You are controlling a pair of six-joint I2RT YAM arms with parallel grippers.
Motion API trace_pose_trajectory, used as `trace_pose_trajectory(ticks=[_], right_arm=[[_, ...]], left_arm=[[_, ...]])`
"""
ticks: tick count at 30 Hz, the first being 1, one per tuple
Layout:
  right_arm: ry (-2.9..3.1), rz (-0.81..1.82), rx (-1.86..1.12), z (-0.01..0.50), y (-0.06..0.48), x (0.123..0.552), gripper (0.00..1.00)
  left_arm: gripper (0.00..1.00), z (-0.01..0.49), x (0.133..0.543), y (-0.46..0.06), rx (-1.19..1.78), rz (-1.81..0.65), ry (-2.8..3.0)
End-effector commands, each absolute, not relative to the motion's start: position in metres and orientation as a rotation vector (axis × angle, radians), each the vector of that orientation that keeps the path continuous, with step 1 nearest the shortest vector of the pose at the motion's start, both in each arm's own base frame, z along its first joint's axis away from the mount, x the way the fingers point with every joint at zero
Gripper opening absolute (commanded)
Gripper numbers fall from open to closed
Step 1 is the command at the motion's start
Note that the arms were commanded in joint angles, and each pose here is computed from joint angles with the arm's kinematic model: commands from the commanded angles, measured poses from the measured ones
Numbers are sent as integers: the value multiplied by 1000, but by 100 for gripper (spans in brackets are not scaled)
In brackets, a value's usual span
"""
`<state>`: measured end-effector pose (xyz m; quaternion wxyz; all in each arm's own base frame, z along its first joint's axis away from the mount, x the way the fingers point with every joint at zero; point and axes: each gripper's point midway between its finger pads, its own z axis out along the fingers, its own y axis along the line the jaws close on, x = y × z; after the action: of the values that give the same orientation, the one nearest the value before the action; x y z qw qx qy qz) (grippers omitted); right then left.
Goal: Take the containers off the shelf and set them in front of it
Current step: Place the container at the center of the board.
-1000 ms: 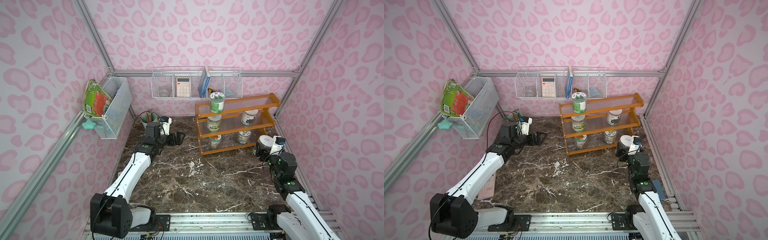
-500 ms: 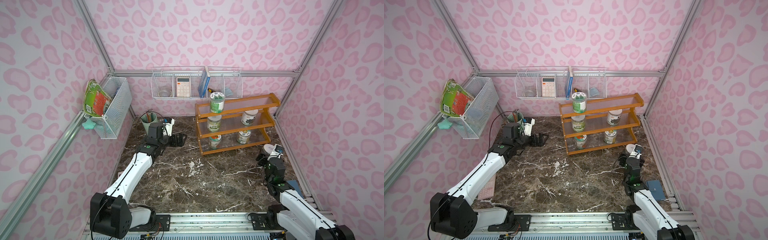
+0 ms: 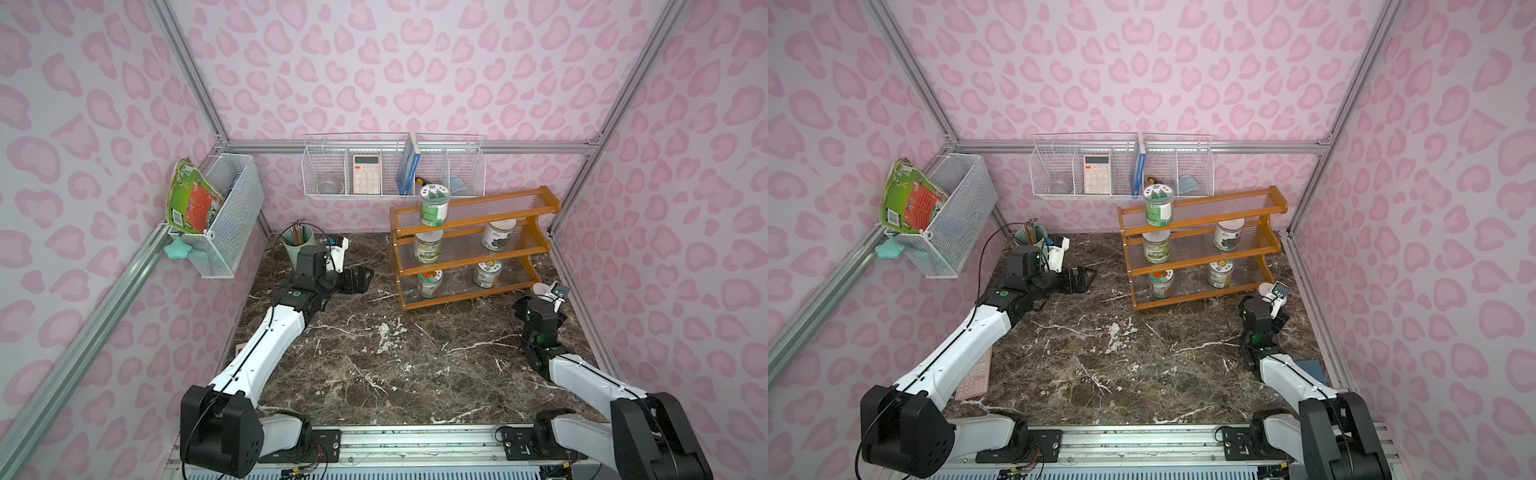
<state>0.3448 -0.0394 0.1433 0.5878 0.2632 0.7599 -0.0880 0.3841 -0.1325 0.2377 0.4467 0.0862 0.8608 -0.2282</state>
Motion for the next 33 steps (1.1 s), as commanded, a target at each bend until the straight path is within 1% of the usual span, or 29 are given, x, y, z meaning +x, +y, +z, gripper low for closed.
trace_pose_trajectory(ticks=[1,9,20,25,29,31,33], right_arm=[[1732,-241,675,150,-52,350,57],[1791,-268,722,134,-83,361,58],[1938,-282,651,106,-80,371,58],[1995,-288,629,91,-77,366,63],[2006,-286,630,84,-77,360,69],[2009,-290,625,82,-75,359,73],[2006,-293,614,84,-73,358,80]], left_arm=[[100,239,385,-133,225,-556,2123],[99,241,384,-132,225,-552,2113],[99,243,385,-130,224,-539,2104],[99,243,385,-130,225,-537,2102],[99,244,385,-130,224,-535,2099],[99,243,385,-130,225,-534,2101],[99,243,385,-129,225,-532,2100]])
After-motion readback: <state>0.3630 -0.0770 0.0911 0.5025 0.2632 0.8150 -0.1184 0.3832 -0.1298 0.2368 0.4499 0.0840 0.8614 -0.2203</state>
